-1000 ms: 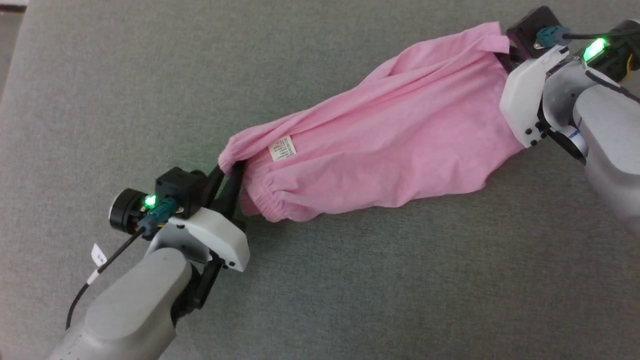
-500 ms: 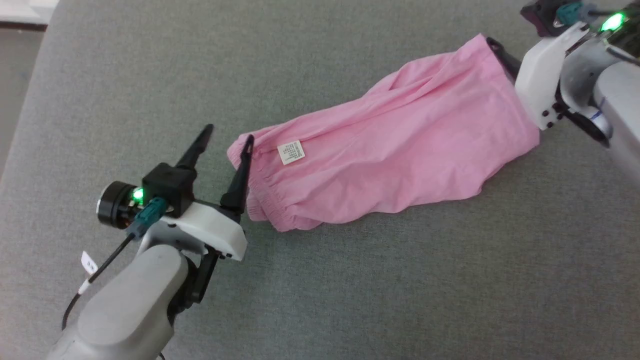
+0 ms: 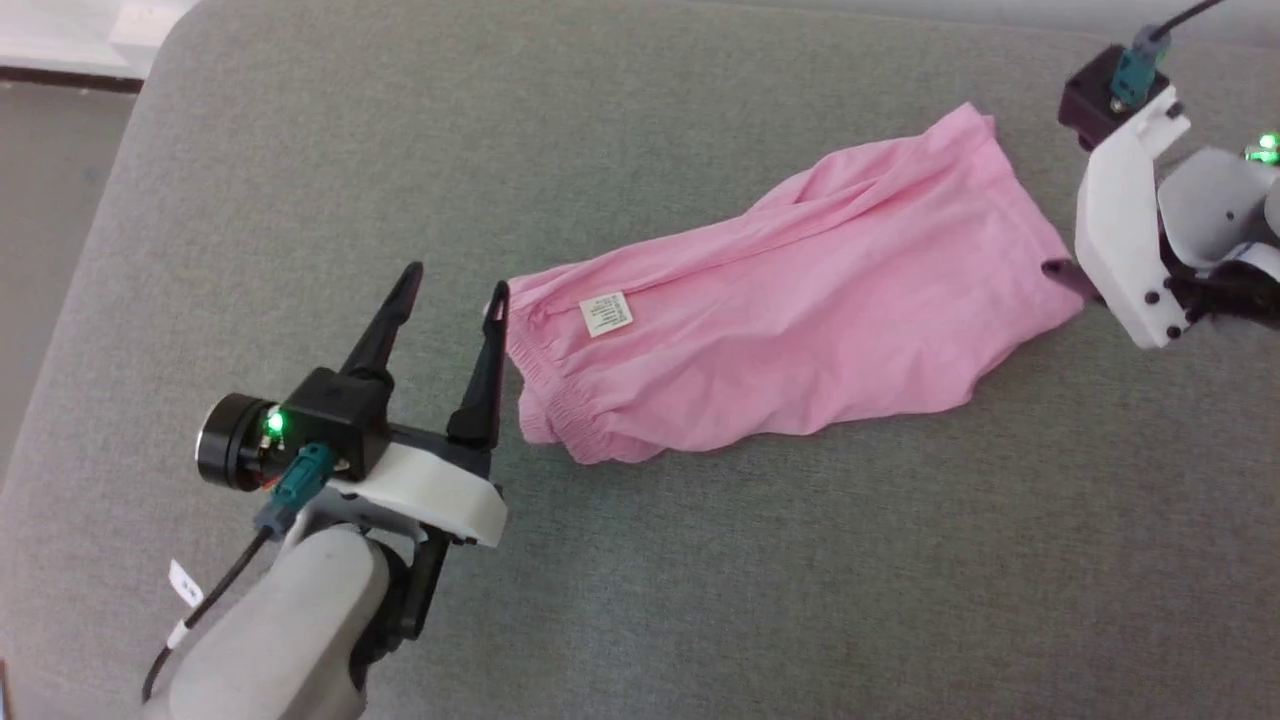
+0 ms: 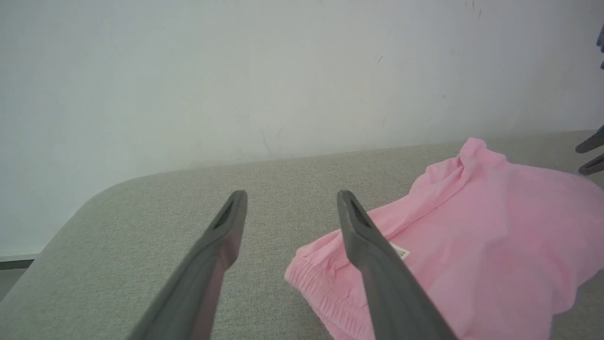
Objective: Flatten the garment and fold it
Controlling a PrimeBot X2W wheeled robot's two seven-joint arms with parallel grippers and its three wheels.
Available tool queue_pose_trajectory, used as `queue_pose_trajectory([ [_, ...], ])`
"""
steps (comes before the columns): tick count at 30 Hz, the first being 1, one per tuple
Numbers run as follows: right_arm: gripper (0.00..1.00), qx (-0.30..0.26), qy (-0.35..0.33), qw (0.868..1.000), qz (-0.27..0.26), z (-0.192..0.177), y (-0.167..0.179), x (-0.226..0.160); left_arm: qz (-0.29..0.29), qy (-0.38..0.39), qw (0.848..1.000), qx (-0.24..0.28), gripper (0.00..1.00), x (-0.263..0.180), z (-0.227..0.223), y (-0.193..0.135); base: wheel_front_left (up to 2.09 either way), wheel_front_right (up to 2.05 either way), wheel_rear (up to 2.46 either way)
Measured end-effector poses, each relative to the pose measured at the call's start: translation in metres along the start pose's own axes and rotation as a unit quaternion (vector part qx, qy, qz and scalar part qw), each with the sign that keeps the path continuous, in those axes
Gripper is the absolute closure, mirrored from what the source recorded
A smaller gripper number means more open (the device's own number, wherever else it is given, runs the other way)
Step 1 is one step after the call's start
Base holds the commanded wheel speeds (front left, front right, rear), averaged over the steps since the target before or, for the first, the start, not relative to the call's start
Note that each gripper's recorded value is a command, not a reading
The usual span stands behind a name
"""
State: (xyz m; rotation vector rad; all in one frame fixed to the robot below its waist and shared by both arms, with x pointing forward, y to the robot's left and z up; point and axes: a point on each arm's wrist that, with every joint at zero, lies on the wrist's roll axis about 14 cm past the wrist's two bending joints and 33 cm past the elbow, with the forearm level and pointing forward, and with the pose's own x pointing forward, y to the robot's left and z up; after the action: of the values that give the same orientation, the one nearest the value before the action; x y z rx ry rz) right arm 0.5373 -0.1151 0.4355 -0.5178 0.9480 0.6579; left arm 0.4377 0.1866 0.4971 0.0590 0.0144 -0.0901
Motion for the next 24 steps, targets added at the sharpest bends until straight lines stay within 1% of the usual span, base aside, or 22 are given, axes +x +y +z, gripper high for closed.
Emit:
queue_pose_trajectory([
  [6, 0.00, 0.040, 0.046, 0.998, 0.025, -0.031, 0.010, 0.034, 0.002, 0.009, 1.000, -0.001, 0.00, -0.002, -0.009, -0.001, 0.00, 0.00, 0.00],
  [12, 0.00, 0.060, 0.041, 0.996, 0.042, -0.033, 0.021, 0.052, 0.007, 0.022, 1.000, 0.005, 0.00, -0.002, -0.019, 0.004, 0.00, 0.00, 0.00],
  [13, 0.03, 0.062, 0.037, 0.996, 0.043, -0.032, 0.022, 0.053, 0.006, 0.023, 1.000, 0.004, 0.00, -0.002, -0.020, 0.004, 0.00, 0.00, 0.00],
  [14, 0.96, 0.063, 0.034, 0.996, 0.043, -0.032, 0.022, 0.052, 0.004, 0.023, 1.000, 0.006, 0.00, -0.002, -0.020, 0.004, 0.00, 0.00, 0.00],
  [15, 1.00, 0.065, 0.029, 0.997, 0.041, -0.032, 0.021, 0.051, 0.004, 0.022, 1.000, 0.008, 0.00, -0.001, -0.020, 0.005, 0.00, 0.00, 0.00],
  [20, 1.00, 0.065, -0.005, 0.997, 0.040, -0.029, 0.030, 0.045, -0.018, 0.017, 0.999, 0.027, 0.00, -0.002, -0.011, 0.004, 0.00, 0.00, 0.00],
  [22, 1.00, 0.068, -0.018, 0.997, 0.036, -0.029, 0.030, 0.040, -0.042, 0.022, 0.998, 0.041, 0.00, -0.003, -0.007, -0.002, 0.00, 0.00, 0.00],
  [24, 1.00, 0.071, -0.024, 0.997, 0.032, -0.032, 0.030, 0.034, -0.081, 0.047, 0.994, 0.057, 0.00, -0.004, -0.007, -0.013, 0.00, 0.00, 0.00],
])
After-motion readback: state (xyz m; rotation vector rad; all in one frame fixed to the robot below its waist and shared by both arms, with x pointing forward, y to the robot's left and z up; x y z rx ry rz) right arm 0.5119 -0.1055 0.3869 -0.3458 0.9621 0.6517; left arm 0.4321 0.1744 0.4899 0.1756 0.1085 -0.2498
